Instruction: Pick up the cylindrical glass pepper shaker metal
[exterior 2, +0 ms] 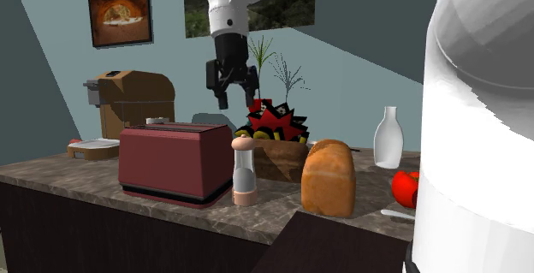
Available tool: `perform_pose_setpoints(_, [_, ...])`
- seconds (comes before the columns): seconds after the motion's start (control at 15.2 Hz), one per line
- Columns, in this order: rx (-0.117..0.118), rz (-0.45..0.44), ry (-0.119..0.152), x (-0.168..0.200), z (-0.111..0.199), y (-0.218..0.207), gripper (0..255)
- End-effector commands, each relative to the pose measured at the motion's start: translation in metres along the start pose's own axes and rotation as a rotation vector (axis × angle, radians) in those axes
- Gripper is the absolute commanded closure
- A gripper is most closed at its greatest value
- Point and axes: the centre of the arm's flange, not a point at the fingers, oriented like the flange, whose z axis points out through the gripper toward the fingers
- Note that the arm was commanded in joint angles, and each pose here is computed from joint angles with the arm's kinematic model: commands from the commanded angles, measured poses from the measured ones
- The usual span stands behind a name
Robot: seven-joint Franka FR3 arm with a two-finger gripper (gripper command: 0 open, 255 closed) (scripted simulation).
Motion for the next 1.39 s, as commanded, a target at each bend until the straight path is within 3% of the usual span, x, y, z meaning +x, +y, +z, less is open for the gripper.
perform_pose_setpoints(0.0, [0.005,0.005,0.004,0.014,0.016,0.018,0])
perform_pose_setpoints(0.4, [0.024,0.02,0.014,0.056,0.062,0.066,0])
perform_pose_setpoints(1.06, [0.024,0.02,0.014,0.06,0.102,0.065,0])
perform_pose_setpoints(1.12, [0.024,0.02,0.014,0.06,0.102,0.066,255])
perform_pose_setpoints(1.32, [0.024,0.02,0.014,0.06,0.102,0.066,255])
